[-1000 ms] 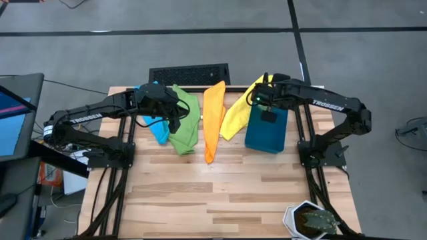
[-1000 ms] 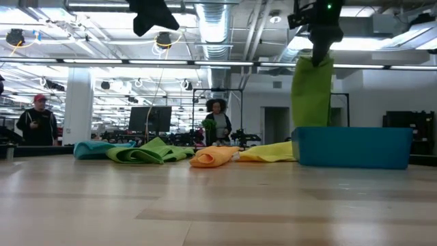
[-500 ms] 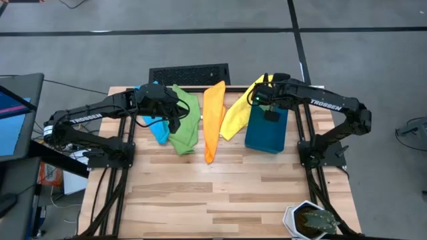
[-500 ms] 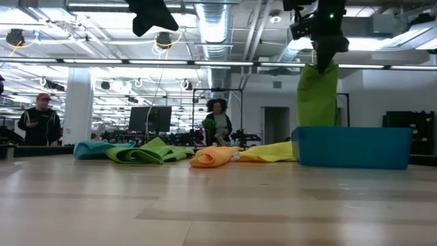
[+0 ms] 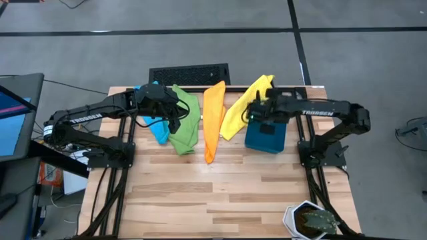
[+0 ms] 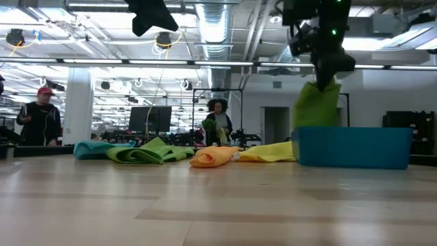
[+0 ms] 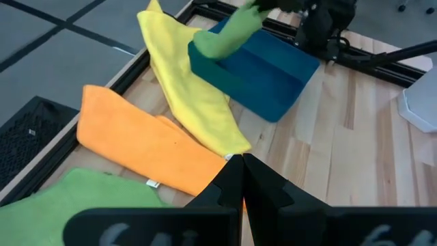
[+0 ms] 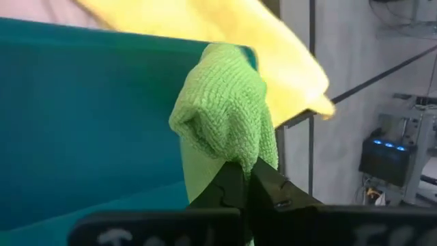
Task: Fold microfiber towels
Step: Put the bottom green microfiber cloth into the blue bin
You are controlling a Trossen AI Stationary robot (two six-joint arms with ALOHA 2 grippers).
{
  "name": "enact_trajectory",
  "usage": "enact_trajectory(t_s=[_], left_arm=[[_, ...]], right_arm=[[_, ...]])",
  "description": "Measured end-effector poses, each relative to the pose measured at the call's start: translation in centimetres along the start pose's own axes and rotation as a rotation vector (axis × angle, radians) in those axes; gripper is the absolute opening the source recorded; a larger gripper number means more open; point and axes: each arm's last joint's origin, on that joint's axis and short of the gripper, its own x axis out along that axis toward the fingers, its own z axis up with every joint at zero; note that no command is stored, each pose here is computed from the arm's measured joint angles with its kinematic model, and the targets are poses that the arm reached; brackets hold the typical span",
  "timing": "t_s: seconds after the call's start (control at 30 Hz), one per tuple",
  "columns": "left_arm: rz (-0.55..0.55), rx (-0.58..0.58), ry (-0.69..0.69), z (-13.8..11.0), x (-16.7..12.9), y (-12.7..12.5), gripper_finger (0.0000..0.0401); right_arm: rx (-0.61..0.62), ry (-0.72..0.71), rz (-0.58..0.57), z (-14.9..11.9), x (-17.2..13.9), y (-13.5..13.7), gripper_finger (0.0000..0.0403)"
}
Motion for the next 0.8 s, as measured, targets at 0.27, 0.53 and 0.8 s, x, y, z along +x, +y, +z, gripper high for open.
enact_trajectory(t_s=[0.27,0.53,0.8], left_arm=[[0.005,-0.002,0.019,-0.2,0.0,0.0,0.0000],[0.007,-0.002,0.017,-0.2,0.0,0.0,0.0000],[0.002,-0.008,0.018,-0.2,0.0,0.0,0.0000]], right_arm=[[-0.048,0.016,0.006,-0.5,0.2,2.9,0.0025],[0.002,-0.074,0.075,0.3,-0.4,3.9,0.0034],[0.030,-0.081,0.126,0.3,0.1,4.3,0.0031]])
